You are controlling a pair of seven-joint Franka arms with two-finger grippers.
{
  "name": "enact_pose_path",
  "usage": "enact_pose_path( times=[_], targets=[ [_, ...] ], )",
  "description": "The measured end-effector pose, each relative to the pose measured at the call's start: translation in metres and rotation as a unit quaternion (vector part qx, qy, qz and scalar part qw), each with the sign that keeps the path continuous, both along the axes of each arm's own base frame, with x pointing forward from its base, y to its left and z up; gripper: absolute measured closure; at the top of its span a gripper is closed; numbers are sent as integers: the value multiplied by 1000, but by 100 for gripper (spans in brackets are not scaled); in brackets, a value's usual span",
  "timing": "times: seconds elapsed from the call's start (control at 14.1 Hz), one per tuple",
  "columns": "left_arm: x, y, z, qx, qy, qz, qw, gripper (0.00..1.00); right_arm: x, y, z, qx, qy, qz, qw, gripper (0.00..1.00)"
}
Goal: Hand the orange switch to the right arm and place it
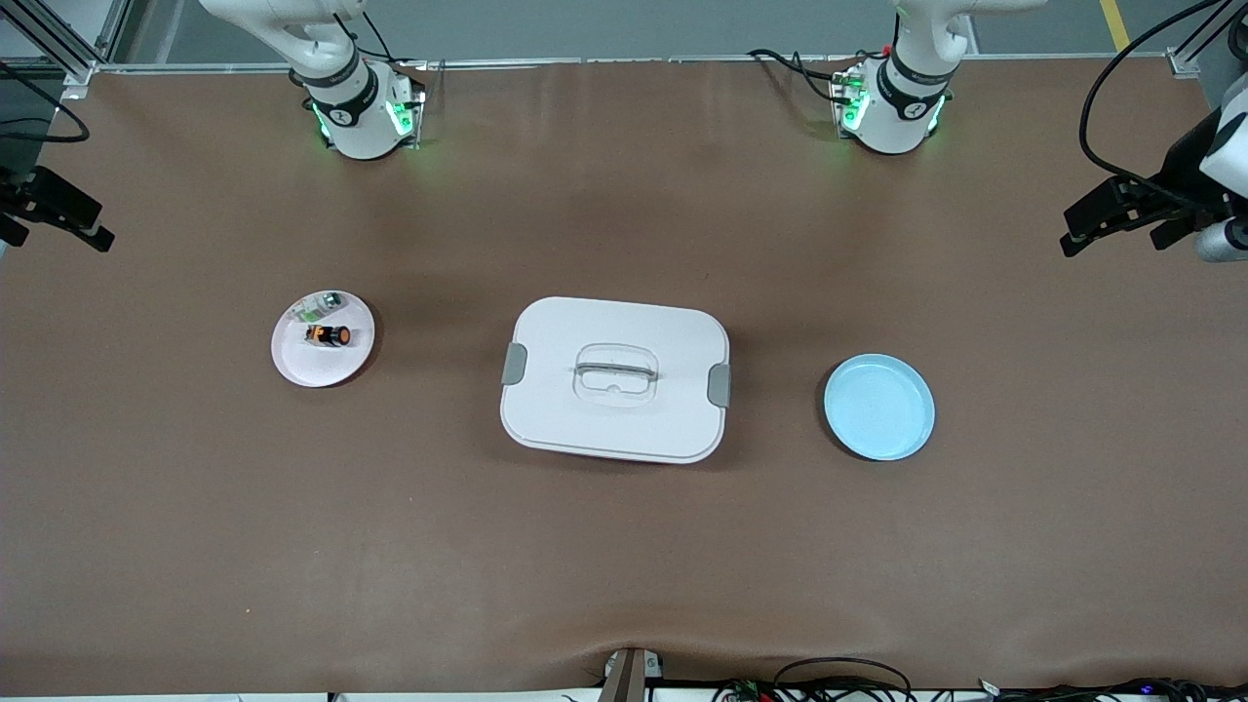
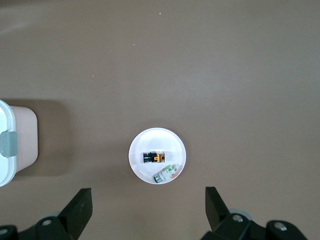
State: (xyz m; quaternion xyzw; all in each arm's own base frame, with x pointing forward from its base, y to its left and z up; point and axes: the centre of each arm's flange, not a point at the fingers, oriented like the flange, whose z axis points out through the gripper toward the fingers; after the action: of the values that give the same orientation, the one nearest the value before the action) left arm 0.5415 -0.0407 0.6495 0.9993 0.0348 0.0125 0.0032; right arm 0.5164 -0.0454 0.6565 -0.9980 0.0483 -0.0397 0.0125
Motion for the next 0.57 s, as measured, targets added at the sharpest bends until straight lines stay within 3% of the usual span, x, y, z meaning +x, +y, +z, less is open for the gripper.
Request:
enact_pose_path(
  times=[0.57],
  targets=[
    [0, 0, 0, 0, 0, 0, 1000, 0, -7, 0, 5, 1, 3, 0, 1000, 0]
  ],
)
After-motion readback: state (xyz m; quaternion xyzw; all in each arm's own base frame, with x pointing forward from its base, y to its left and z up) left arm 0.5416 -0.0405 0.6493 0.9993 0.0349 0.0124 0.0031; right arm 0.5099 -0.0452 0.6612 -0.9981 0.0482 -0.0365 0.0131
